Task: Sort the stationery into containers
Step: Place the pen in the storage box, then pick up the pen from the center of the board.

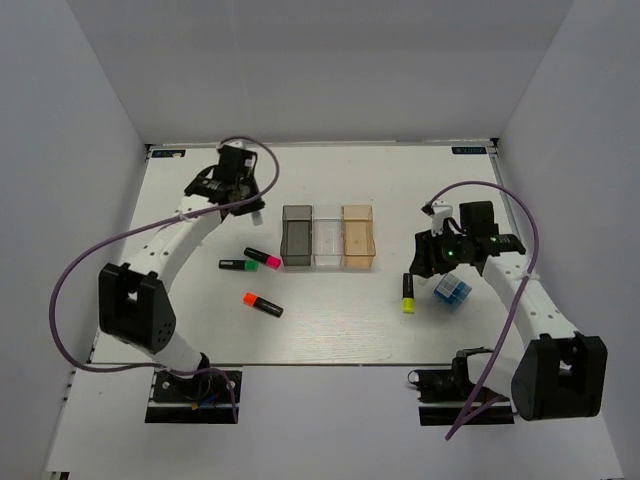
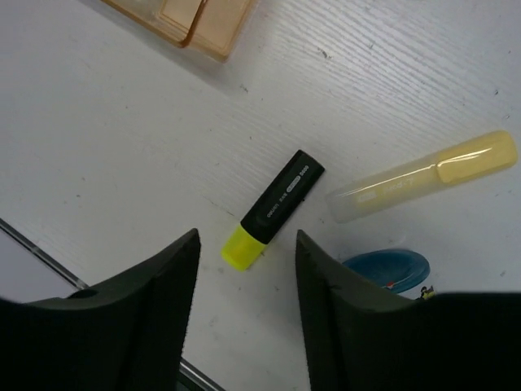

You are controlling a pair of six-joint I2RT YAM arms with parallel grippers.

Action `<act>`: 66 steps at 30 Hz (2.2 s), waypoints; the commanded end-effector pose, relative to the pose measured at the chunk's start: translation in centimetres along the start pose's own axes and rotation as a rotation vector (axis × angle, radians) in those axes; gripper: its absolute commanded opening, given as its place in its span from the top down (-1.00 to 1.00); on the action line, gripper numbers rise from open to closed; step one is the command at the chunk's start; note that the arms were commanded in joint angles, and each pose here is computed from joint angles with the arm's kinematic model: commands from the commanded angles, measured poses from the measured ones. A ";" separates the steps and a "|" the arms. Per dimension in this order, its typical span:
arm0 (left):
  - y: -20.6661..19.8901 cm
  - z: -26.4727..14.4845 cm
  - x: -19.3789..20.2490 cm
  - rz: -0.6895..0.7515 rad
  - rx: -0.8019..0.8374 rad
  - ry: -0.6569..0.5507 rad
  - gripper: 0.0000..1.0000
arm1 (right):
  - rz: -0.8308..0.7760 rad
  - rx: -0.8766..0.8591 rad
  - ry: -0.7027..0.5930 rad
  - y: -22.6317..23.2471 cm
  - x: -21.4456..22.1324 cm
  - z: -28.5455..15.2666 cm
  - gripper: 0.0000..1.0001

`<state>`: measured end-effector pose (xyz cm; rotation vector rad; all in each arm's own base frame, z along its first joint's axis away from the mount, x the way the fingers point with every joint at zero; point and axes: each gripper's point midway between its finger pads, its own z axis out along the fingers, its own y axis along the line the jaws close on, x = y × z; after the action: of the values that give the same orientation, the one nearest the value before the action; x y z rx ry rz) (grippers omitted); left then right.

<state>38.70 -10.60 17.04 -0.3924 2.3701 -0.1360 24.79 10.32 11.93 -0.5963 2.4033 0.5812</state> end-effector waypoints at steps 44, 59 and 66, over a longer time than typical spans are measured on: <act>-10.8 0.6 5.2 0.454 0.240 0.135 -0.30 | 0.342 0.474 0.171 -8.1 -0.8 1.5 -0.18; 2.9 -7.9 12.4 0.390 0.242 -0.026 -1.00 | 0.501 0.519 0.369 -9.8 1.6 5.3 -0.15; 3.6 -7.7 13.1 0.379 0.232 0.001 -1.00 | 0.527 0.565 0.422 -10.7 3.2 6.3 -0.15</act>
<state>23.15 -11.38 12.85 0.1907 2.3789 -0.2147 30.30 4.91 2.26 0.1292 2.9698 0.0067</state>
